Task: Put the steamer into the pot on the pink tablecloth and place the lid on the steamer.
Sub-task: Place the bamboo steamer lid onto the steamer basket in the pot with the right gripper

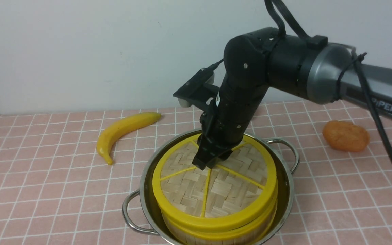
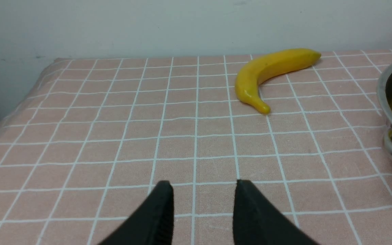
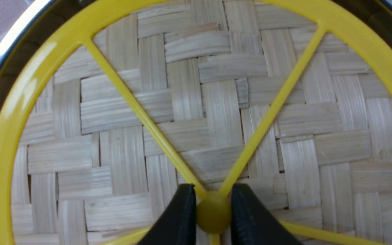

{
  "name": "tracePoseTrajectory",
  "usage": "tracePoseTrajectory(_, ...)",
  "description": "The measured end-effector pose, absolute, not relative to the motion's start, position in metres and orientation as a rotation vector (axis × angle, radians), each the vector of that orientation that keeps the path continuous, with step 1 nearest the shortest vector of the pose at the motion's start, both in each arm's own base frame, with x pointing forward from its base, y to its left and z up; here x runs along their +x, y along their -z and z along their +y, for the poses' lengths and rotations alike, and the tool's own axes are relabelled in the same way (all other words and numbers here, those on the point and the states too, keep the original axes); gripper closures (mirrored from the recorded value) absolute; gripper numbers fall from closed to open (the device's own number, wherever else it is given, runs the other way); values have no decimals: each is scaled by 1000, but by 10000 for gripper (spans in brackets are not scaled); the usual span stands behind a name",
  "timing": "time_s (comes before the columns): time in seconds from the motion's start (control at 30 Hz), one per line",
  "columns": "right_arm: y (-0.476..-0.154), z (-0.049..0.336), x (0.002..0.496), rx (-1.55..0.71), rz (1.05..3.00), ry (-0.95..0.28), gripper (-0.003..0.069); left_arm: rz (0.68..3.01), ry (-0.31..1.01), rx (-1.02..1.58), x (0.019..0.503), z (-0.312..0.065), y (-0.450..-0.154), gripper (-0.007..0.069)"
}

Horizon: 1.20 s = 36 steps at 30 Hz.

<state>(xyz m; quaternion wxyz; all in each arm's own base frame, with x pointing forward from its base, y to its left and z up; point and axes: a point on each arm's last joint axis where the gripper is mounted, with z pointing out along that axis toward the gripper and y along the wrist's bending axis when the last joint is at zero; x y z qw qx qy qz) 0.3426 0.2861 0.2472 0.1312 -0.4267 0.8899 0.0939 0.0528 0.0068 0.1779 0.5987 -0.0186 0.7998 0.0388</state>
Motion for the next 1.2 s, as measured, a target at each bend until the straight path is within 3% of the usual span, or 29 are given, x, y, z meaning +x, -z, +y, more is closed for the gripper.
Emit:
tracePoseTrajectory(0.4, -265, 281, 336, -1242, 2563, -277, 517, 1855, -90, -43, 53, 7, -178, 382)
tracePoseTrajectory(0.7, -247, 277, 329, -1259, 2617, -285, 517, 1855, -90, -43, 53, 7, -178, 382)
tracePoseTrajectory(1.2, -258, 277, 328, -1297, 2573, -293, 517, 1855, -90, -43, 53, 7, -178, 382)
